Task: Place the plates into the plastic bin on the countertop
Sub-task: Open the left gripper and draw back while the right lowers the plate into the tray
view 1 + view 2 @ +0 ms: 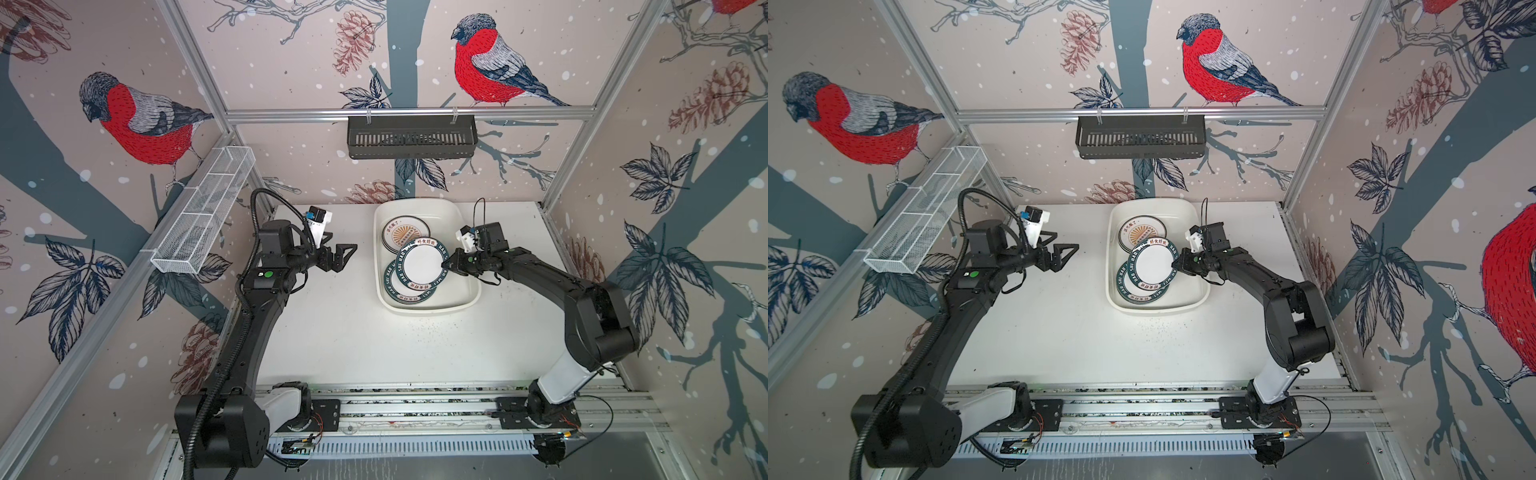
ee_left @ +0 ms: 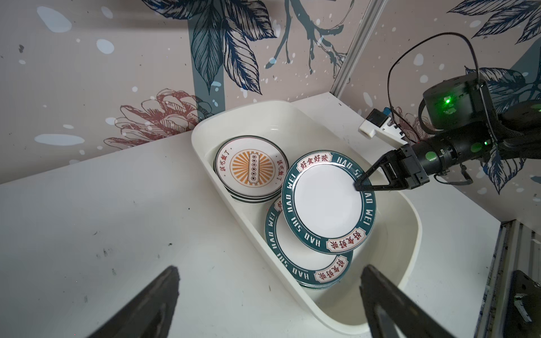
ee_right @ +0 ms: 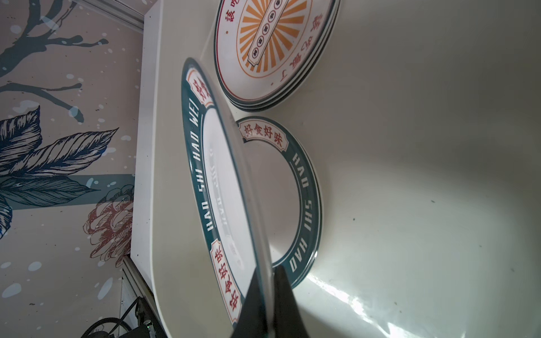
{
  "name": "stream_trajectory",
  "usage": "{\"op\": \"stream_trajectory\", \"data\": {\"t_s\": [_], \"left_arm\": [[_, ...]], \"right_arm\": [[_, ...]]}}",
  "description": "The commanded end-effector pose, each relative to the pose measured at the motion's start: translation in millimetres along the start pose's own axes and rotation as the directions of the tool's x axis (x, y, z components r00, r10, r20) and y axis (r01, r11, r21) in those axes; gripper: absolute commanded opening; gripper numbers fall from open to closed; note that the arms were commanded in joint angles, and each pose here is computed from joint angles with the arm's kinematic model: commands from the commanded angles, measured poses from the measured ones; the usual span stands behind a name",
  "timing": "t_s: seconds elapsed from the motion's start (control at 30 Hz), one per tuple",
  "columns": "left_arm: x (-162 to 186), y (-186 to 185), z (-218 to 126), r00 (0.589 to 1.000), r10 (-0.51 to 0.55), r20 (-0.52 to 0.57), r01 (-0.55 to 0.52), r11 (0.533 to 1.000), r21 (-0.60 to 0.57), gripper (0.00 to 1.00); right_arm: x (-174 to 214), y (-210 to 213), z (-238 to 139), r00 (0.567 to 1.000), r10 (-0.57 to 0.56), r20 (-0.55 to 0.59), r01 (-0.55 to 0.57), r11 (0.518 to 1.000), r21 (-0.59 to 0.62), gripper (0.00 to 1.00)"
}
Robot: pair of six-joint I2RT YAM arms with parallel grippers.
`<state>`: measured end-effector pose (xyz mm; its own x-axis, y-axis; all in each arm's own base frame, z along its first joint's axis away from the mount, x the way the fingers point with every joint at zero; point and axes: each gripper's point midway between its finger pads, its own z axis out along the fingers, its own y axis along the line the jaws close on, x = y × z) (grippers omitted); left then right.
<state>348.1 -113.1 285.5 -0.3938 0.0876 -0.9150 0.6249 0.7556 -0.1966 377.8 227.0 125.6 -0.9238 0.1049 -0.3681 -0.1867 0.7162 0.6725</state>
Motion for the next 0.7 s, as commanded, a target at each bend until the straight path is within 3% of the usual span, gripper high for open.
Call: {"op": "stream_trajectory", "data": {"t_s": [0.0, 0.17, 0.67], "left_arm": [[0, -3, -2, 1.000, 0.023, 0.003, -0.023, 1.000, 0.005, 0.95], [2, -9, 2, 1.000, -0.012, 0.009, 0.012, 0.998, 0.059, 0.95], [2, -11, 3, 1.000, -0.014, 0.010, 0.013, 0.997, 0.075, 0.95]], "right_arm": [[0, 7, 5, 0.999, -0.019, -0.029, 0.017, 0.999, -0.046, 0.05], [4, 5, 15, 0.998, -0.004, -0.063, 0.000, 0.998, -0.059, 0.06], [14, -7, 27, 0.994, 0.016, -0.109, -0.018, 1.000, -0.020, 0.09]]}}
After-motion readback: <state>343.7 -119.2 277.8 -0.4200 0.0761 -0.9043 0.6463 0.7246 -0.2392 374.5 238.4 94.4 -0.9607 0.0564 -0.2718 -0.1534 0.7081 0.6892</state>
